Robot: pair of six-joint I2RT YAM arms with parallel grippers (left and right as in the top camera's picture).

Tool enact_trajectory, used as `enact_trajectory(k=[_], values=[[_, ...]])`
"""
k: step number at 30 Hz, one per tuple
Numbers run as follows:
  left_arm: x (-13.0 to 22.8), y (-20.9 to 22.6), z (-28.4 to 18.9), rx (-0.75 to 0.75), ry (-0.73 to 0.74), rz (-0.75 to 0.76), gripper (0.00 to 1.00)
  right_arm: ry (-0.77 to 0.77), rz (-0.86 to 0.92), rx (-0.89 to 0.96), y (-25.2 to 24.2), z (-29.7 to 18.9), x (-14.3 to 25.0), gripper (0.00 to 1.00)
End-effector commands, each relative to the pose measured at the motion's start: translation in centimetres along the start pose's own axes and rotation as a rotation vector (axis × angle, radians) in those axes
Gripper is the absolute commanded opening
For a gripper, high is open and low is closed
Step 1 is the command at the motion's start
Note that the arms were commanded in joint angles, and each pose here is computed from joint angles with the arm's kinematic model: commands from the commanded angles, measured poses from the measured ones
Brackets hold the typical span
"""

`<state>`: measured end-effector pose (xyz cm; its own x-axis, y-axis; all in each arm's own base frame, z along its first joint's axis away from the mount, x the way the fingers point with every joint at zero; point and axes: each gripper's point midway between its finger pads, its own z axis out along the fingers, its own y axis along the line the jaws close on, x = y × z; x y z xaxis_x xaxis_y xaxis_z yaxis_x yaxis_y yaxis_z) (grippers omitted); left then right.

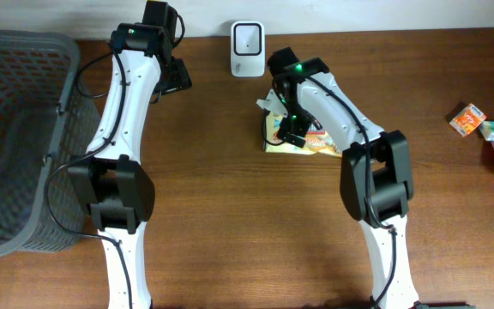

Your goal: Scan the item barcode

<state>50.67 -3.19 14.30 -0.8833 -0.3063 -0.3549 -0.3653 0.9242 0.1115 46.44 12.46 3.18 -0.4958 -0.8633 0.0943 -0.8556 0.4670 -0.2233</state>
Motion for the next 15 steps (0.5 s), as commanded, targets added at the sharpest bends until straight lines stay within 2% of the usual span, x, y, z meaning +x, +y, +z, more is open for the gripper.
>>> enact_trajectory(k=[1, 4, 5, 7, 10, 11, 12, 15], values=[[-0.3, 0.3, -1.1, 0.001, -0.024, -0.016, 0.99, 0.005, 0.014, -0.021, -2.1, 1.8, 2.6, 0.99], [-0.3, 0.3, -1.1, 0.001, -0.024, -0.015, 0.99, -0.141, 0.086, -0.178, -1.6, 2.1, 2.4, 0.98], [-0.3, 0.3, -1.1, 0.001, -0.024, -0.016, 0.99, -0.201, 0.116, -0.234, -1.6, 2.1, 2.3, 0.95], [-0.3, 0.3, -1.1, 0.001, -0.024, -0.016, 0.99, -0.226, 0.128, -0.258, -1.5, 2.0, 2.1, 0.73], [-0.3, 0.3, -1.1, 0.001, -0.024, -0.016, 0.99, -0.241, 0.181, -0.285, -0.7, 1.6, 1.1, 0.46], [-0.3, 0.3, -1.1, 0.001, -0.024, -0.016, 0.99, -0.232, 0.223, -0.293, -0.3, 1.5, 0.8, 0.25], [-0.3, 0.3, -1.1, 0.001, -0.024, -0.016, 0.99, -0.216, 0.293, -0.308, 0.1, 1.4, 0.5, 0.11], [-0.3, 0.3, -1.1, 0.001, -0.024, -0.016, 0.99, -0.092, 0.466, -0.416, 3.9, -0.1, 0.7, 0.11]])
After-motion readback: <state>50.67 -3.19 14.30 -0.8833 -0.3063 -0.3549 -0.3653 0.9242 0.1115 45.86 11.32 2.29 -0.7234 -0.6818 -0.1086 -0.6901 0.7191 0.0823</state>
